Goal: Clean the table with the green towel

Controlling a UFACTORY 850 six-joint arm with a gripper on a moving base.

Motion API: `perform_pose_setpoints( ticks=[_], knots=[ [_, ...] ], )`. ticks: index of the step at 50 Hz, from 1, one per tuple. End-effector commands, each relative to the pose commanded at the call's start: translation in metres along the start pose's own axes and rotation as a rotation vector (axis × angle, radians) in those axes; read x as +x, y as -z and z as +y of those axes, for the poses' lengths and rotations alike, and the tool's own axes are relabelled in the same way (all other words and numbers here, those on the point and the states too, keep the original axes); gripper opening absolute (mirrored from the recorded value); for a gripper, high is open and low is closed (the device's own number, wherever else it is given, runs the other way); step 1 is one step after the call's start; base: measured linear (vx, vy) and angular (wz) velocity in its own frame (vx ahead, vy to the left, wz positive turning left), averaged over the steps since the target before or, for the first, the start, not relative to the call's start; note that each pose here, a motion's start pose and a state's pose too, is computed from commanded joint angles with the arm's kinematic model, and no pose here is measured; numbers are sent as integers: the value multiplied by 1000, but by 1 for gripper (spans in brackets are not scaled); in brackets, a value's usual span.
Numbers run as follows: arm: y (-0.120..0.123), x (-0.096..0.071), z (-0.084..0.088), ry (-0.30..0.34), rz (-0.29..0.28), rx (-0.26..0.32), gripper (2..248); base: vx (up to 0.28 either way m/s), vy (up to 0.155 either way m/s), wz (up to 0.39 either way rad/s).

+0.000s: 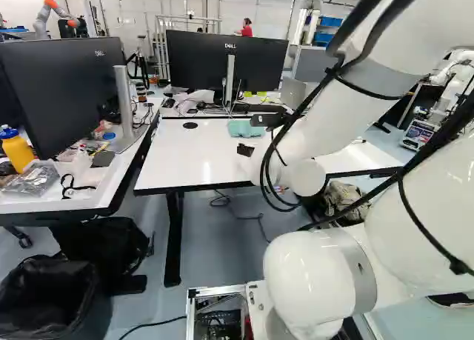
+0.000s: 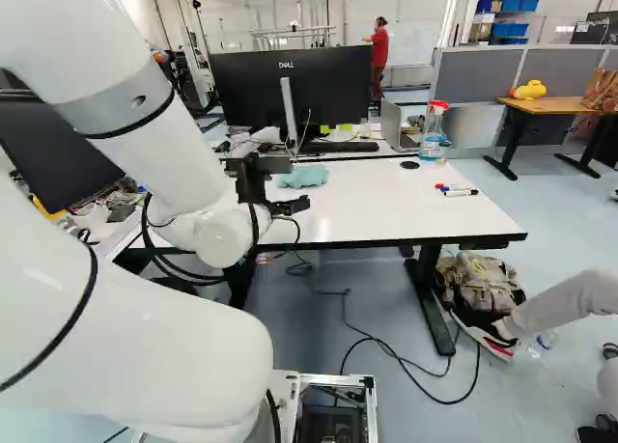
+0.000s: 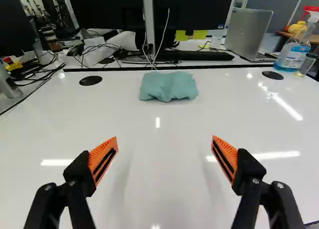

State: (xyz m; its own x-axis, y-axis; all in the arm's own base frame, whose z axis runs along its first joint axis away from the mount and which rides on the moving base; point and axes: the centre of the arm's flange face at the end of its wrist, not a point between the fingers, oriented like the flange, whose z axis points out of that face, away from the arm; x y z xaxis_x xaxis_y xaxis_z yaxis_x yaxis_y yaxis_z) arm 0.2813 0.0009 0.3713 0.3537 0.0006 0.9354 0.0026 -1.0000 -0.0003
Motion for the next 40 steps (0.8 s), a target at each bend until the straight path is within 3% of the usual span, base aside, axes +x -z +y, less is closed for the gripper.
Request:
perform_pose_setpoints(
  ticks=[40],
  knots=[
    [8,-9,1,-1,30,-3,247,0,0,0]
  ],
)
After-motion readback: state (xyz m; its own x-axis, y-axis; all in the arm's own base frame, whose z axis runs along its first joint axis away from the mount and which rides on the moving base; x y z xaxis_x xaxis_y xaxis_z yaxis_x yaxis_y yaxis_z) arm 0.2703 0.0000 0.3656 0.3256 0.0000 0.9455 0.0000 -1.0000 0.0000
